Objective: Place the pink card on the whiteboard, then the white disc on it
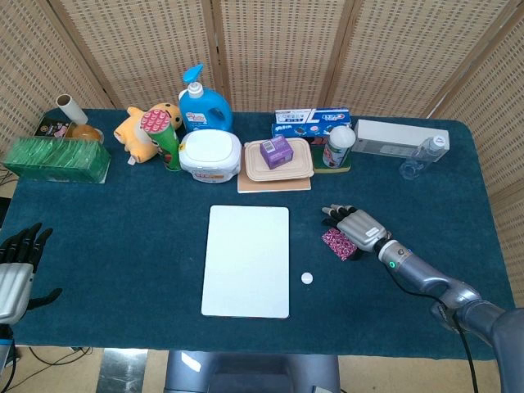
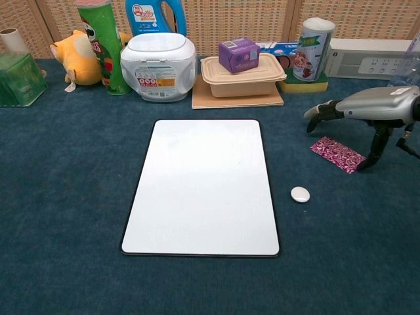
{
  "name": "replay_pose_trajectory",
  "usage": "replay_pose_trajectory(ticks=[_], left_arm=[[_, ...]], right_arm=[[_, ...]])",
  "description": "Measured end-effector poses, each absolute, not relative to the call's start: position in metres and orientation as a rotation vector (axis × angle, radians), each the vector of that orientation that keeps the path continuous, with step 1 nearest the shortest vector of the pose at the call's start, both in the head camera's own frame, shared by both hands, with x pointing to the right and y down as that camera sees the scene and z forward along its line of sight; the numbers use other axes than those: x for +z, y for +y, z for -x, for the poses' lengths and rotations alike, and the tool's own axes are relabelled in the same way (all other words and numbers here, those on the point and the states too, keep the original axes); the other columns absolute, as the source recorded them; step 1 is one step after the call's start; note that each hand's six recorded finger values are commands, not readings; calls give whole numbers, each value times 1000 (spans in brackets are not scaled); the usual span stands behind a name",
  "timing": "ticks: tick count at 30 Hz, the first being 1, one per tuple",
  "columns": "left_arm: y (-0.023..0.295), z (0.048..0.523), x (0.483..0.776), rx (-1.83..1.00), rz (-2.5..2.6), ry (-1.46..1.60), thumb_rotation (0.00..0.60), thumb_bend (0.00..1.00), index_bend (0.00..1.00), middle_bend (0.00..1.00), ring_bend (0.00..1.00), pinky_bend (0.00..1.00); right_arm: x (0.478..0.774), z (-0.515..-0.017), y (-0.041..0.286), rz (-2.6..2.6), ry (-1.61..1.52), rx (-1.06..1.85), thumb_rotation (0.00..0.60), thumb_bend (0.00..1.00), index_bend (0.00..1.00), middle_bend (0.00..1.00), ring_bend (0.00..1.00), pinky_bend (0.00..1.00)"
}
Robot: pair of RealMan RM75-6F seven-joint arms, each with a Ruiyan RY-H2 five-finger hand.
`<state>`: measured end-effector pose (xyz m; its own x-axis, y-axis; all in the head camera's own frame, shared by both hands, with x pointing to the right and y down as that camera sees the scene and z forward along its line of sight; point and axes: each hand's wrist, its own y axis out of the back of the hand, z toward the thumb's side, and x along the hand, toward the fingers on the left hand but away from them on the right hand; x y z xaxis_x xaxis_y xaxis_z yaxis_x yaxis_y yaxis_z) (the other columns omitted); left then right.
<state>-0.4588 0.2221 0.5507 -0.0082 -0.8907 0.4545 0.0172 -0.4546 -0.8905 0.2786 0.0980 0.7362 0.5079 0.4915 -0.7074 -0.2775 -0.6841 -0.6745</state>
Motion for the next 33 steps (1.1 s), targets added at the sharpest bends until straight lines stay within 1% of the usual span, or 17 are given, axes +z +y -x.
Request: replay_pose_trajectory(ticks=[10, 20, 27, 33], left_arm=[[223, 459, 550, -1557, 1533, 939, 600, 84, 0, 0, 0, 75], [223, 458, 551, -1559, 1532, 933, 600, 84, 0, 0, 0, 75], [223, 458, 551, -1558, 1533, 933, 600, 84, 0, 0, 0, 75], [223, 458, 551, -1557, 1533, 934, 600, 83, 0, 0, 0, 75]], right_arm=[[741, -275, 98, 1977, -184, 1246, 600, 115, 190, 57, 27, 152], [742, -275, 99, 1992, -185, 1253, 600, 142, 261, 60, 27, 154], [744, -276, 101, 2002, -190, 1263, 600, 150, 346, 65, 26, 160], [744, -274, 102, 2010, -194, 1261, 600, 160, 372, 67, 27, 161]])
